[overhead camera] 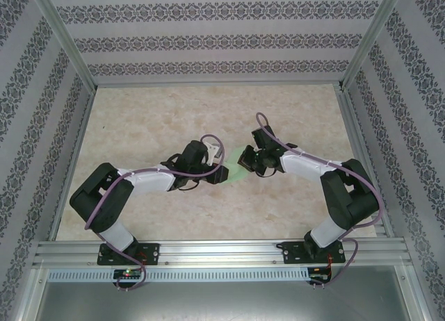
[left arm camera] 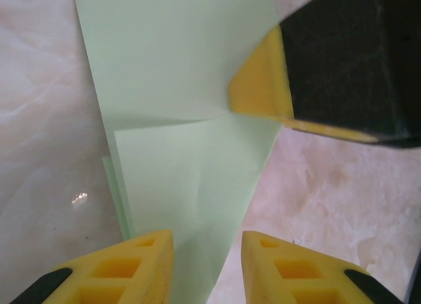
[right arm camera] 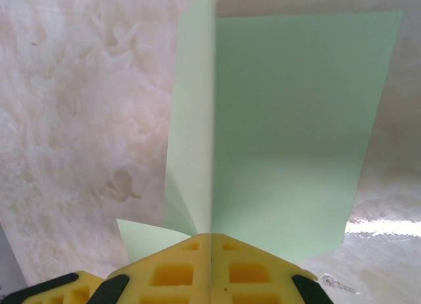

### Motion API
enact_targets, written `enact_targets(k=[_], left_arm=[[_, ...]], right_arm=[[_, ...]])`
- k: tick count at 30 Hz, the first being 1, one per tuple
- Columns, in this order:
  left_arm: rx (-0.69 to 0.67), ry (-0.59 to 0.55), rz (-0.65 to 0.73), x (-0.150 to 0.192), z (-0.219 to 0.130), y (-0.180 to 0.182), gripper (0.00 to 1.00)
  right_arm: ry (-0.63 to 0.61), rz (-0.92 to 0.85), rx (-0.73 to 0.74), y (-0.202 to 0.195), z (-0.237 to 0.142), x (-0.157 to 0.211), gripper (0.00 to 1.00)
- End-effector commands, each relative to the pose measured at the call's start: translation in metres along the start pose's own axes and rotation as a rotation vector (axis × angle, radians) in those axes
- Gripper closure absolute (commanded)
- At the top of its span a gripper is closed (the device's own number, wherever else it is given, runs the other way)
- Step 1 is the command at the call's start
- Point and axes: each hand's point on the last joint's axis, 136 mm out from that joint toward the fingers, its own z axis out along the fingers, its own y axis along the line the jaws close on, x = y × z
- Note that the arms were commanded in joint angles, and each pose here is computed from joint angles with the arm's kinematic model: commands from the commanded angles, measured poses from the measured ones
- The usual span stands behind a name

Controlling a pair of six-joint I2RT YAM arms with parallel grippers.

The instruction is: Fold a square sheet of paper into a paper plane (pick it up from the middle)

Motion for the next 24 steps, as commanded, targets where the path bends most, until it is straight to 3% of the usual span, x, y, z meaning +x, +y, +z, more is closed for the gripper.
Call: enact_targets(k=[1, 12, 24], left_arm=[[-0.005, -0.048, 0.142, -0.016, -0.007, -0.010, 0.65], [-0.046, -0.069, 0.337, -0.013, -0.009, -0.002, 0.57], [-0.046, -0.053, 0.395, 0.013, 0.011, 0.016, 0.58]], right_arm=[[-0.025, 0.033, 0.028, 0.010, -0.006, -0.005, 0.95], [0.048, 0.049, 0.082, 0.024, 0.010, -0.001, 0.93], [0.069, 0.098, 0.078, 0.028, 0.017, -0.004, 0.90]])
